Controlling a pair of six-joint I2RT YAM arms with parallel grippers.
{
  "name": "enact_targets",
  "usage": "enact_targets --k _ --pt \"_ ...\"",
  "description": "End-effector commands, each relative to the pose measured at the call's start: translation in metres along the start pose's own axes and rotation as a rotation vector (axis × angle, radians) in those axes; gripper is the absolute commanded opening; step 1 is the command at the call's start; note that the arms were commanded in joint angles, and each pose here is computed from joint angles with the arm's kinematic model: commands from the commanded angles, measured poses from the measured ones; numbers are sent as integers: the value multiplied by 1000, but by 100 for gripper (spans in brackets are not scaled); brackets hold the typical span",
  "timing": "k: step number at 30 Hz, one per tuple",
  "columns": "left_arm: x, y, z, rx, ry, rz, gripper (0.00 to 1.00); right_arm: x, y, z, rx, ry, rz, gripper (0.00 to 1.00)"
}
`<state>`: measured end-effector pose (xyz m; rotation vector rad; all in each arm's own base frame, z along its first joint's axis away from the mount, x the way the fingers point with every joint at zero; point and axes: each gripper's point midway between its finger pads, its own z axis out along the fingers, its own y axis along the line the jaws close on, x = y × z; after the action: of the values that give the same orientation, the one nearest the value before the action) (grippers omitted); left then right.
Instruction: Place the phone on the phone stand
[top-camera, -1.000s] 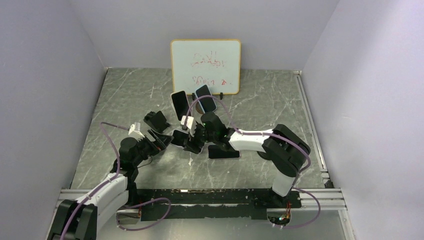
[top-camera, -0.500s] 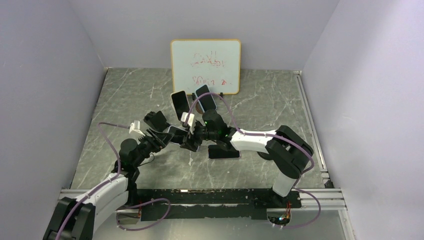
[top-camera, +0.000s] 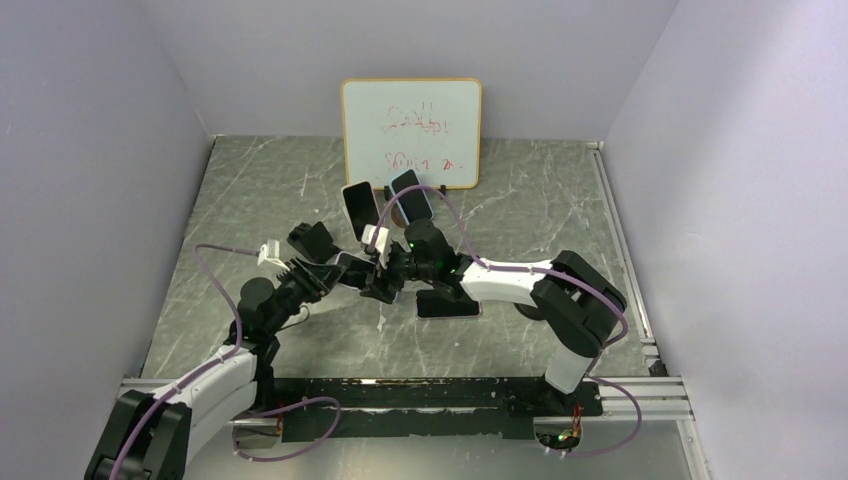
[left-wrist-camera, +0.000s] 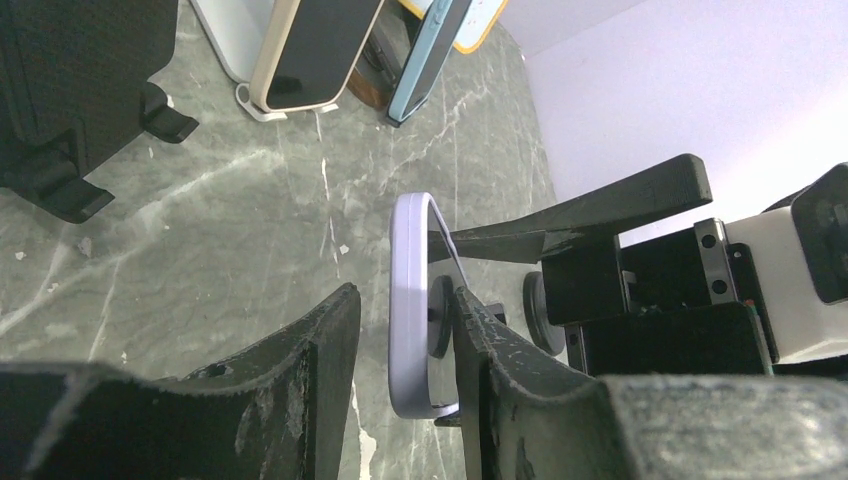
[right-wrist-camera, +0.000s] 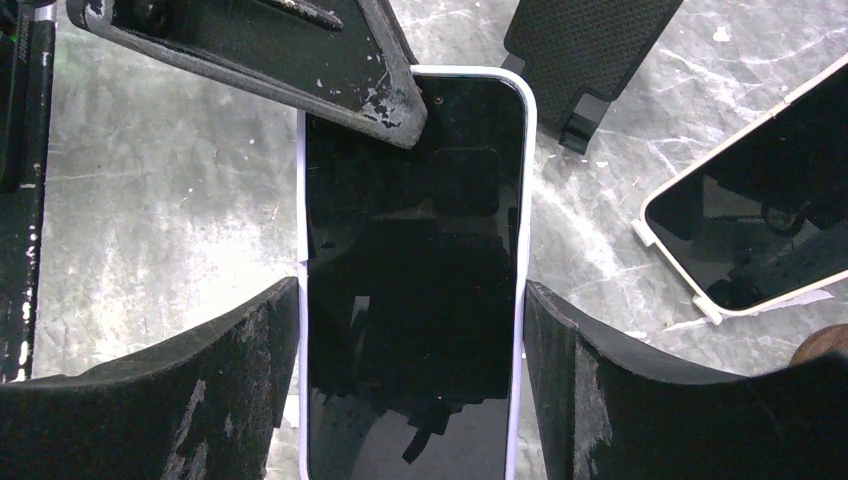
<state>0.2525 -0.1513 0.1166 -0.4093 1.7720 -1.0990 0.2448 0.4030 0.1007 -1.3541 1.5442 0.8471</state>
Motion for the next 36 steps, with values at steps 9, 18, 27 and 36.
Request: enact_targets --k 9,18,27,36 --pt "6 -4 -3 35 10 23 5 -45 -10 2 24 -129 -56 54" --pt "-24 -19 6 -16 -9 233 5 -93 -67 -74 460 -320 -88 100" --pt "-92 -70 4 -54 -119 476 5 -123 -101 -262 908 -509 73 100" --pt "-150 -114 13 -55 7 901 5 -103 -46 -251 669 -587 208 100"
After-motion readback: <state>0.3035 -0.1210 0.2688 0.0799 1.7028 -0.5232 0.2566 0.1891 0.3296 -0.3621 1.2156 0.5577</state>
